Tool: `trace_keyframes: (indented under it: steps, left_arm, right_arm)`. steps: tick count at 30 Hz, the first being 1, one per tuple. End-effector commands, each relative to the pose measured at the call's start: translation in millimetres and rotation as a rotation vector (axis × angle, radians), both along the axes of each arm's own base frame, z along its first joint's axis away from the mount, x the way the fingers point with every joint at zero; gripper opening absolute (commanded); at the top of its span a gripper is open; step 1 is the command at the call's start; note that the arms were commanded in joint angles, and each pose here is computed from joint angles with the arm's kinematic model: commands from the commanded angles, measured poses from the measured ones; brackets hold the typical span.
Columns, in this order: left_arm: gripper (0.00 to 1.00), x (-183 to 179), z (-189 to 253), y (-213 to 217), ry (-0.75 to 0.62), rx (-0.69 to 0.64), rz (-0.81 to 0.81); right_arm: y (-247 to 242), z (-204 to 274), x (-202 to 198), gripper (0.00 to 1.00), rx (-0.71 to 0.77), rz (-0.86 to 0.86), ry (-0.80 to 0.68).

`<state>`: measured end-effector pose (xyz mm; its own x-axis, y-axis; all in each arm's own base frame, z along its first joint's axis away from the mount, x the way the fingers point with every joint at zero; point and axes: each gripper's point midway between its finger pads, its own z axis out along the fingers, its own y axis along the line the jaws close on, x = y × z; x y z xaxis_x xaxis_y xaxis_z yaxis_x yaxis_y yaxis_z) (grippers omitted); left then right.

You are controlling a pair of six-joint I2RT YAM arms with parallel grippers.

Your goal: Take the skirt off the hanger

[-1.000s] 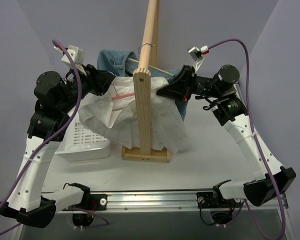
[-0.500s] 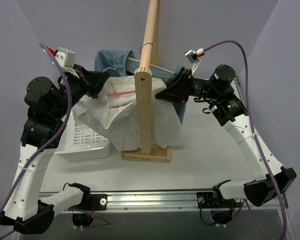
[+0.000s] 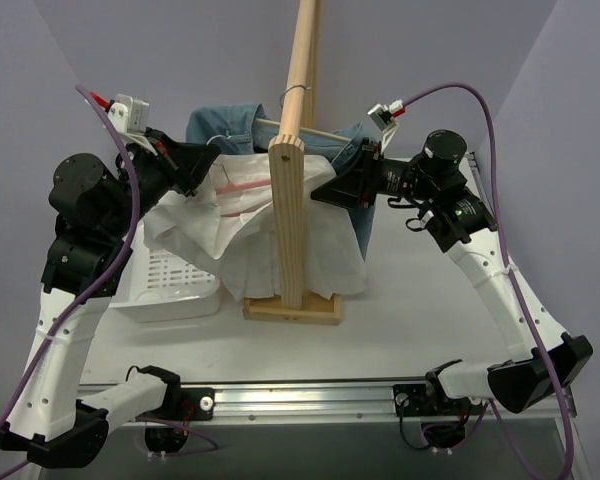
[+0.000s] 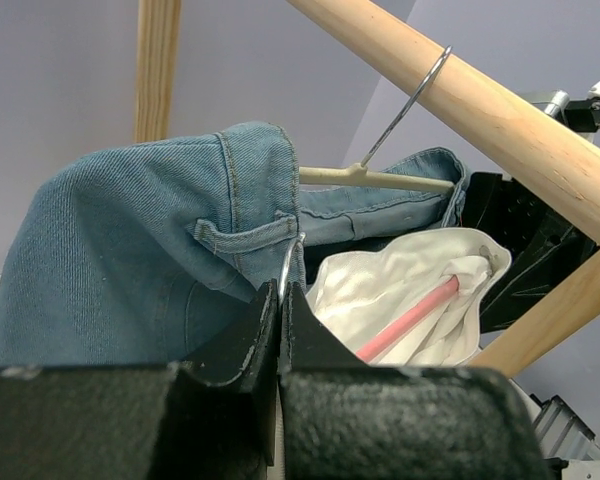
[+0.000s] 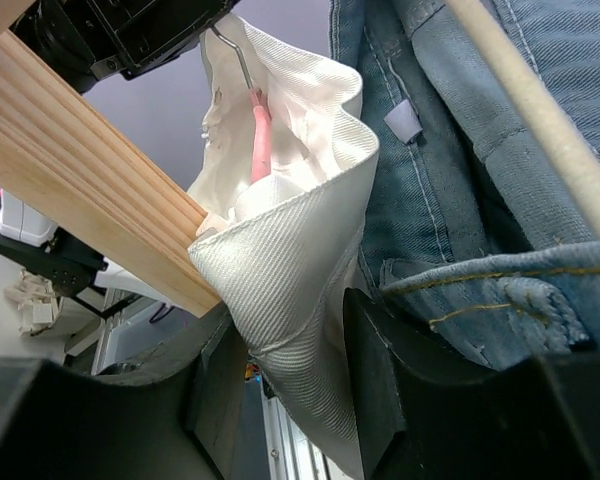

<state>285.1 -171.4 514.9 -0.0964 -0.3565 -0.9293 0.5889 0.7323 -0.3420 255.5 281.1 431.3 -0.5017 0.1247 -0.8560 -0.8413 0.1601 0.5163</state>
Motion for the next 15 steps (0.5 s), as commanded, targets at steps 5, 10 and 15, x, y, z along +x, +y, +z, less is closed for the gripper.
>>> trace_keyframes:
  steps: [5, 10, 15]
  left_arm:
    - [0.02, -21, 37, 0, -0.101, -0.068, -0.045]
    - [0.02, -20, 36, -2, -0.097, -0.069, -0.053]
    - [0.02, -18, 38, -10, -0.096, -0.090, -0.094]
  right_arm:
    - [0, 27, -10, 0.37, 0.049, 0.021, -0.097]
    - [3, 37, -14, 0.30, 0.077, 0.068, -0.105]
    - [8, 41, -20, 0.00, 0.087, 0.104, -0.108]
